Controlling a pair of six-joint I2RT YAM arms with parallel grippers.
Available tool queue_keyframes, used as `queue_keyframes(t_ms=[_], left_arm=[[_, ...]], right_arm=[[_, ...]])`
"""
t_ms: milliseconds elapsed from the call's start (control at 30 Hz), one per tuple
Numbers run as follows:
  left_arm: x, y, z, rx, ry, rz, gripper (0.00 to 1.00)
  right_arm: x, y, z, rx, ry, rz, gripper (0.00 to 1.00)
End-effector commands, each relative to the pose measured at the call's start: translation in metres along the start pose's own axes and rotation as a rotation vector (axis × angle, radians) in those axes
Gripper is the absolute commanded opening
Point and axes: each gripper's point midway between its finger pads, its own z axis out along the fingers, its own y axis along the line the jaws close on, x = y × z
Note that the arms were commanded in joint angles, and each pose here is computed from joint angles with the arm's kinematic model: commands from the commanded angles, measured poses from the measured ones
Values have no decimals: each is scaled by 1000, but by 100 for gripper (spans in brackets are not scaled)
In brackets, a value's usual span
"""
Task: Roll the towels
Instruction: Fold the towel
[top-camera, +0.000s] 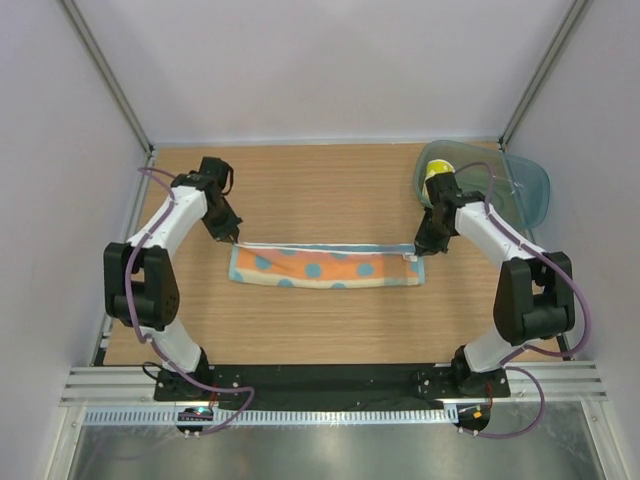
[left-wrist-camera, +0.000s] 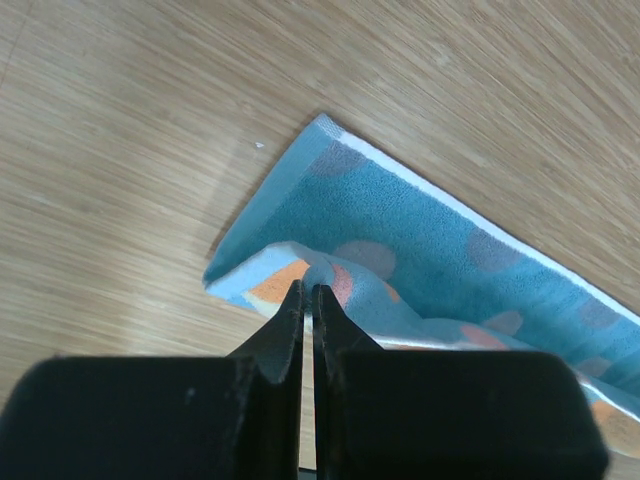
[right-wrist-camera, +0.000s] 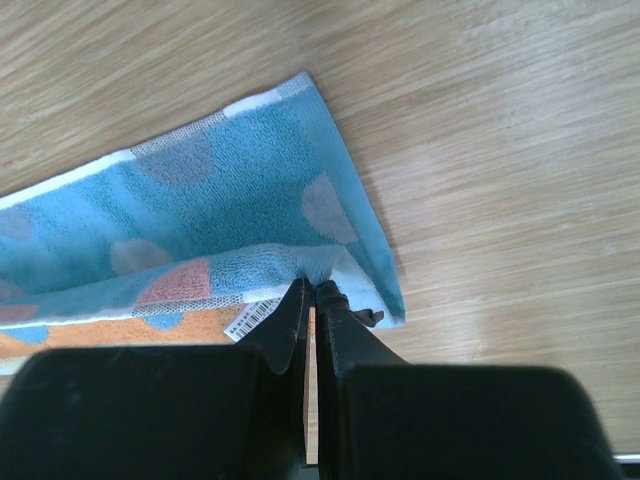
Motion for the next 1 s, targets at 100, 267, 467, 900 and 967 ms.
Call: queue_keyframes(t_ms=[100, 267, 467, 900, 967], left_arm=[[-15, -6, 6, -15, -34, 21, 0], [-22, -5, 18, -55, -32, 28, 0], [-28, -9, 29, -80, -17, 32, 0], [-46, 1, 15, -154, -88, 29, 66], [-48, 6, 1, -156, -127, 26, 66]], right_arm=[[-25, 13, 1, -31, -42, -13, 1], [-27, 12, 13, -16, -24, -14, 1], [-32, 7, 30, 4, -4, -15, 4], [-67, -4, 0, 31, -106, 16, 78], [-66, -2, -19, 7, -147, 15, 78]])
